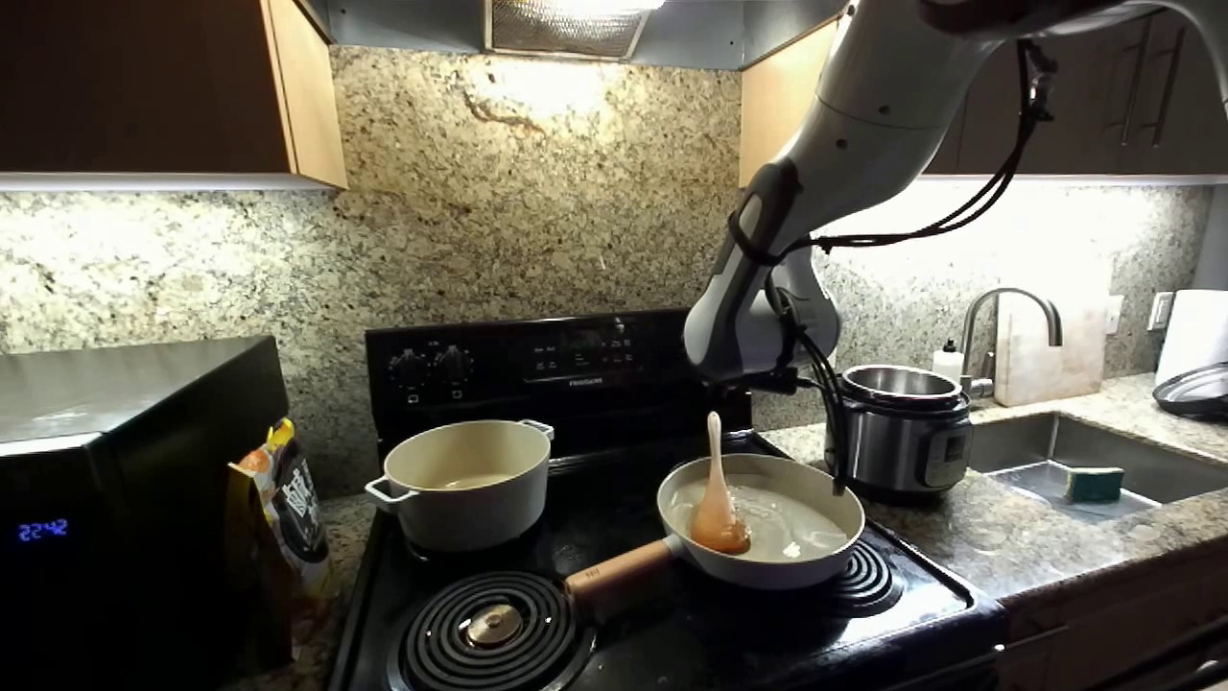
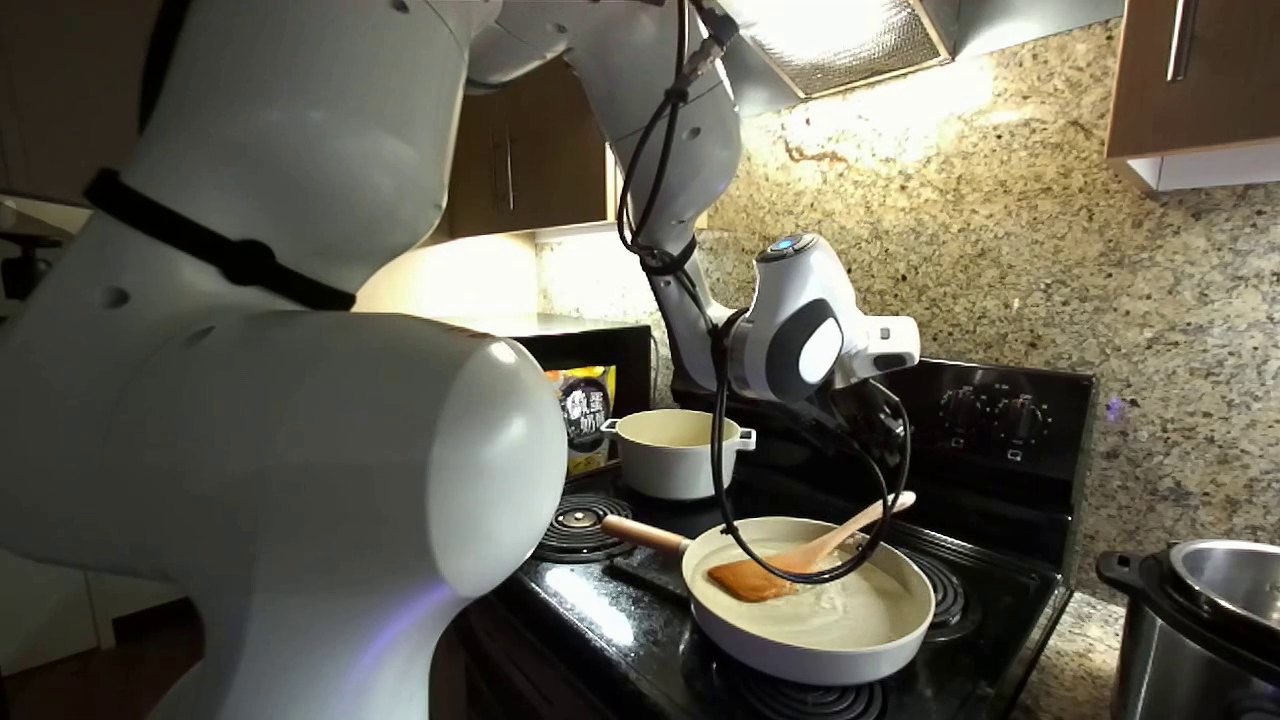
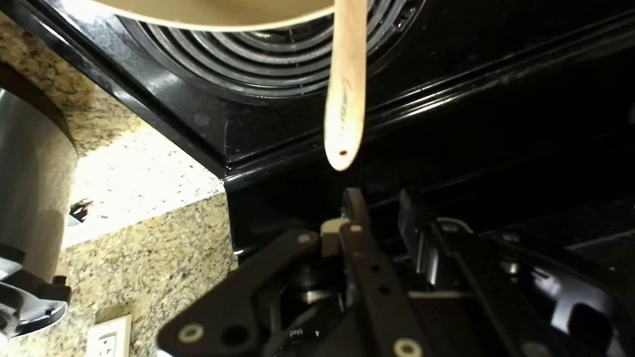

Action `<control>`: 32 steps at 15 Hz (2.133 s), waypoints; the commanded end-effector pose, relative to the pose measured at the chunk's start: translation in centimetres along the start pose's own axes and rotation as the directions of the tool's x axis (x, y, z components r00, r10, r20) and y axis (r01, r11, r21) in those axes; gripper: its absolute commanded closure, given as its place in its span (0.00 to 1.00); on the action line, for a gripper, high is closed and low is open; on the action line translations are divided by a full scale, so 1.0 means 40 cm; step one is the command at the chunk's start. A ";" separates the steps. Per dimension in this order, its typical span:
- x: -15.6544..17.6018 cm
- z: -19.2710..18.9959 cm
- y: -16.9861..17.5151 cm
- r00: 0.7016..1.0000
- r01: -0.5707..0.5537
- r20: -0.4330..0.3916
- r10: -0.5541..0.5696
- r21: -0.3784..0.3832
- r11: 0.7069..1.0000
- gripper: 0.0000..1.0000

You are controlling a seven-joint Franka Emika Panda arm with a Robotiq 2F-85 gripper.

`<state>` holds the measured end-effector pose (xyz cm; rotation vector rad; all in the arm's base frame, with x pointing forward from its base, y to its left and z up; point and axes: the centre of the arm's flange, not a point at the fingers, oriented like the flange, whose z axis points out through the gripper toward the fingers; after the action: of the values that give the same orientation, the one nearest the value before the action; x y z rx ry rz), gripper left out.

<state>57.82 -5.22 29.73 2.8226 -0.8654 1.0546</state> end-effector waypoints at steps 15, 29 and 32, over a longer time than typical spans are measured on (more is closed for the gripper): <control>-0.048 -0.005 0.192 0.994 -0.105 0.035 0.107 -0.076 0.992 0.94; -0.065 0.017 0.181 0.989 -0.095 0.102 0.104 -0.088 0.992 0.24; -0.073 0.027 0.167 0.993 -0.072 0.083 0.080 -0.092 0.993 0.30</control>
<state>53.33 -9.66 25.92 2.8003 -1.0085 0.8836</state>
